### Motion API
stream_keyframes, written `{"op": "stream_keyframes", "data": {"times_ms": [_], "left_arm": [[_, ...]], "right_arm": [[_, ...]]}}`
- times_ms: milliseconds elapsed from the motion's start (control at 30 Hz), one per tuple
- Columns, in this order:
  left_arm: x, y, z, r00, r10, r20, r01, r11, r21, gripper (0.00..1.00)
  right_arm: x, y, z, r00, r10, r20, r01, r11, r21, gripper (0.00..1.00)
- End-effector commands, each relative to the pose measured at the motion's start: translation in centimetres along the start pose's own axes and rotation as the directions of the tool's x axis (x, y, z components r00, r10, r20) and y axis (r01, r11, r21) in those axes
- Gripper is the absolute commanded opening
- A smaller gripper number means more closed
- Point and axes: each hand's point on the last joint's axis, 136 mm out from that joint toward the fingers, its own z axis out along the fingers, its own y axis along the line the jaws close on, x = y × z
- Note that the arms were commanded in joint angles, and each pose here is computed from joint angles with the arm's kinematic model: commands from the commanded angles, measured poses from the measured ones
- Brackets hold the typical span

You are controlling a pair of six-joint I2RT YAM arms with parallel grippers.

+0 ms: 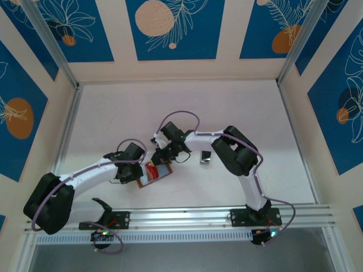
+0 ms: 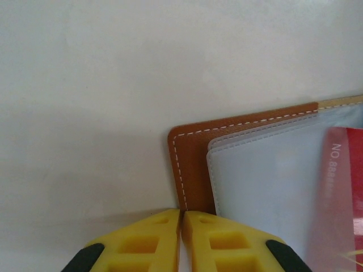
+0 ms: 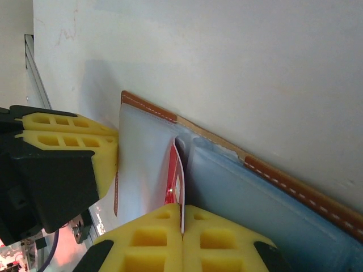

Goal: Put the credit cards into the card holder

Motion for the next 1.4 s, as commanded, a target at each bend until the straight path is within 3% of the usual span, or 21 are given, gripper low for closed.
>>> {"op": "stream_keyframes", "data": {"times_ms": [0, 667, 833, 1000, 1367], "left_arm": [[0.1, 0.1, 1.6, 1.0, 0.018, -0.007, -0.018, 1.0, -0.003, 0.12], [0.2, -0.9, 2.6, 0.999, 0.03, -0.027, -0.029, 0.999, 0.031, 0.12], [0.2, -0.9, 2.6, 0.999, 0.028, -0.028, -0.027, 0.999, 0.033, 0.12], [0.6, -0.5, 3.0, 0.999, 0.016, -0.033, -0.015, 0.999, 0.03, 0.12], [0.9, -0.4, 3.2, 0.999, 0.009, -0.032, -0.008, 0.999, 0.035, 0.12]], "right_arm": [[3.4, -2.1, 1.2, 0.99, 0.07, -0.122, -0.065, 0.997, 0.044, 0.0], [3.8, -0.4, 3.5, 0.987, 0.073, -0.14, -0.071, 0.997, 0.019, 0.0], [3.8, -0.4, 3.2, 0.988, 0.078, -0.13, -0.073, 0.996, 0.04, 0.09], [3.3, 0.3, 1.0, 0.994, 0.053, -0.091, -0.044, 0.995, 0.092, 0.25], [3.3, 0.5, -1.8, 0.994, 0.045, -0.103, -0.022, 0.976, 0.215, 0.34]]}}
